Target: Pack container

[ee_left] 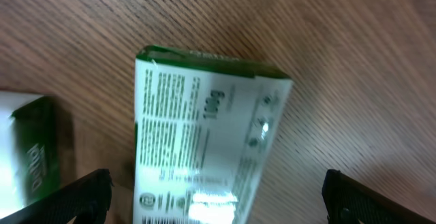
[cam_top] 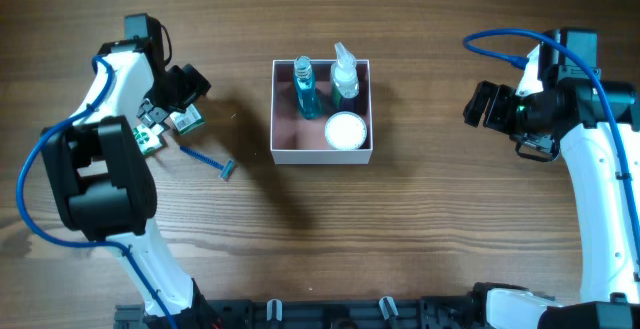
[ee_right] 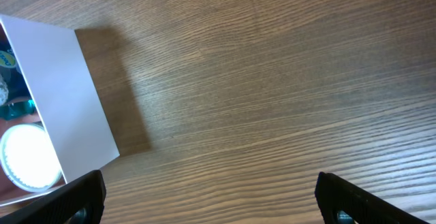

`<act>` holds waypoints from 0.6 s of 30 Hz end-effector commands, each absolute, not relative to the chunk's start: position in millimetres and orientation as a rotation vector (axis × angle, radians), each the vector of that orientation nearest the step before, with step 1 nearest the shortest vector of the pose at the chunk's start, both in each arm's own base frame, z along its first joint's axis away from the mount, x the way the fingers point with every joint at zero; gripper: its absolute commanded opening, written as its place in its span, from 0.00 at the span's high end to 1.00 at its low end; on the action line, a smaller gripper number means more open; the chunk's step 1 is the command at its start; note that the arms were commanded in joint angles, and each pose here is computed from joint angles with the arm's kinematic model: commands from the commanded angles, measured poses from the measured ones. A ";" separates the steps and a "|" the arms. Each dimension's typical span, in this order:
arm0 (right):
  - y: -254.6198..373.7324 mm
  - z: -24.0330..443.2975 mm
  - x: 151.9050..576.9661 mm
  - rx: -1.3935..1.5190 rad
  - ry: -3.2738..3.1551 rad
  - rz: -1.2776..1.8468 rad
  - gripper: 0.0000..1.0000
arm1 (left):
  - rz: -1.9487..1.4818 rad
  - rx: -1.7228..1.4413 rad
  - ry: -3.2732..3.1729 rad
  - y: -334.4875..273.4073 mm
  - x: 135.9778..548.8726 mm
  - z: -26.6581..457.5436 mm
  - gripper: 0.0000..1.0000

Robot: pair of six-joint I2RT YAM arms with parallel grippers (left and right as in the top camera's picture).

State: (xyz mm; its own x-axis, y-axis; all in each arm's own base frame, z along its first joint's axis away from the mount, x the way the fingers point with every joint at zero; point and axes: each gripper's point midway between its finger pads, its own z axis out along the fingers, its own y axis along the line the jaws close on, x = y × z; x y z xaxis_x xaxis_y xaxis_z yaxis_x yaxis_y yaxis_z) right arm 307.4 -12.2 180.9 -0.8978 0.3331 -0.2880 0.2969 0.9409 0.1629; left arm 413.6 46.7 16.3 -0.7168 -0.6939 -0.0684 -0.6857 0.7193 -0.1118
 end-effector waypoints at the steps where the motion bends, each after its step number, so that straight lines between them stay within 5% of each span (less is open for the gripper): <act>1: -9.7 177.7 306.5 0.436 2.799 0.182 0.00 | -0.074 -1.172 2.820 52.4 414.1 1.5 0.00; 5: -9.6 177.5 305.8 0.436 2.801 0.182 0.00 | -0.076 -1.170 2.815 52.7 416.0 -0.1 0.00; 15: -9.6 177.5 305.5 0.432 2.803 0.181 0.00 | -0.074 -1.172 2.822 52.0 414.2 -0.1 0.55; 18: -9.6 177.5 305.7 0.432 2.802 0.181 0.00 | -0.073 -1.172 2.827 51.7 413.2 -0.2 0.61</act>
